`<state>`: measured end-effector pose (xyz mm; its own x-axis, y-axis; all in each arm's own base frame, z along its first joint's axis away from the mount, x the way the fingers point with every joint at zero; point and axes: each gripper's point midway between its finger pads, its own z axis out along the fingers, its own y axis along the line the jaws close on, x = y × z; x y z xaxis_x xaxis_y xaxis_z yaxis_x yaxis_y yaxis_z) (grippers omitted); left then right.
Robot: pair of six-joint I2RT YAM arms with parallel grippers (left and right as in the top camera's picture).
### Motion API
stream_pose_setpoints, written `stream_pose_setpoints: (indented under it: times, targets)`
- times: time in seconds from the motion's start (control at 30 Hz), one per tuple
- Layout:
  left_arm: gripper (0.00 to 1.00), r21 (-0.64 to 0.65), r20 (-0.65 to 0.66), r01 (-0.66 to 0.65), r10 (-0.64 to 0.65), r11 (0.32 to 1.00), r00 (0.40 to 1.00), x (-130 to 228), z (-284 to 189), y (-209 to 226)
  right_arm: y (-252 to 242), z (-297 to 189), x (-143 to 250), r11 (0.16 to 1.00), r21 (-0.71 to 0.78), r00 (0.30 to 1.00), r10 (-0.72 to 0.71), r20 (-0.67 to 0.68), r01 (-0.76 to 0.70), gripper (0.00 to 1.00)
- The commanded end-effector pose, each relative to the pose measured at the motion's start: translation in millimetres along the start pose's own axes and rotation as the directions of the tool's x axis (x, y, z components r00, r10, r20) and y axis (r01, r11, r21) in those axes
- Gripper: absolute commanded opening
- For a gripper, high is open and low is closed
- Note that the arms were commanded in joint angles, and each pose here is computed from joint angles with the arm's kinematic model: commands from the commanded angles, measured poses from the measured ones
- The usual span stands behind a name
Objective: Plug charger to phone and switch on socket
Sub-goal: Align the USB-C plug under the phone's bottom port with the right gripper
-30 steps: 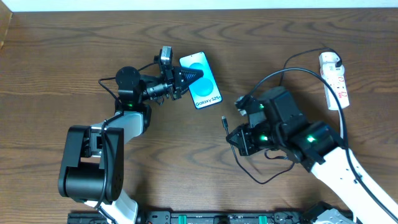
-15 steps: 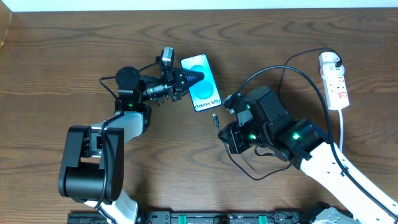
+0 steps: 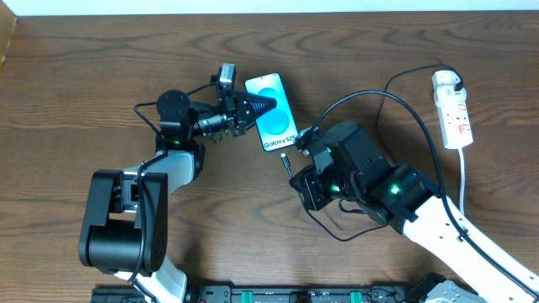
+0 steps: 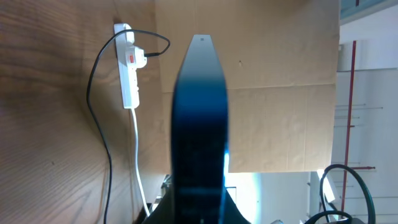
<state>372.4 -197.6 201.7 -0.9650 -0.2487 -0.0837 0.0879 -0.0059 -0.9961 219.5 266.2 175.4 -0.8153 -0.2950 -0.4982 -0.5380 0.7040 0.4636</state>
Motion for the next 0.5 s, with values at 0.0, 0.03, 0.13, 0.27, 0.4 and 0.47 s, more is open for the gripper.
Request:
stream_pose_setpoints:
  times: [0.0, 0.03, 0.13, 0.27, 0.4, 0.47]
  targets:
    - [0.08, 0.013, -0.013, -0.064, 0.064, 0.998, 0.998, -0.9, 0.0, -9.6, -1.6, 0.4, -0.8, 1.000, 0.017, 1.000, 0.015, 0.010, -0.015, 0.01]
    - [0.07, 0.013, -0.013, -0.065, 0.065, 0.998, 0.998, -0.9, 0.0, -9.6, -1.7, 0.4, -1.0, 1.000, 0.017, 1.000, 0.022, 0.011, -0.023, 0.01]
    - [0.07, 0.013, -0.013, -0.064, 0.064, 0.998, 0.998, -0.9, 0.0, -9.6, -1.5, 0.4, -1.0, 0.999, 0.016, 0.999, 0.041, 0.011, -0.041, 0.01]
    - [0.07, 0.013, -0.013, -0.067, 0.067, 0.998, 0.998, -0.9, 0.0, -9.6, -0.9, 0.8, -0.6, 0.998, 0.012, 0.998, 0.064, 0.009, -0.064, 0.01]
    - [0.07, 0.013, -0.012, -0.067, 0.067, 0.998, 0.998, -0.9, 0.0, -9.6, -1.4, 1.6, -0.4, 0.997, 0.014, 0.997, 0.079, 0.007, -0.079, 0.01]
    - [0.07, 0.013, -0.012, -0.067, 0.067, 0.998, 0.998, -0.9, 0.0, -9.6, -1.2, 1.6, -1.3, 0.997, 0.012, 0.997, 0.078, 0.010, -0.078, 0.01]
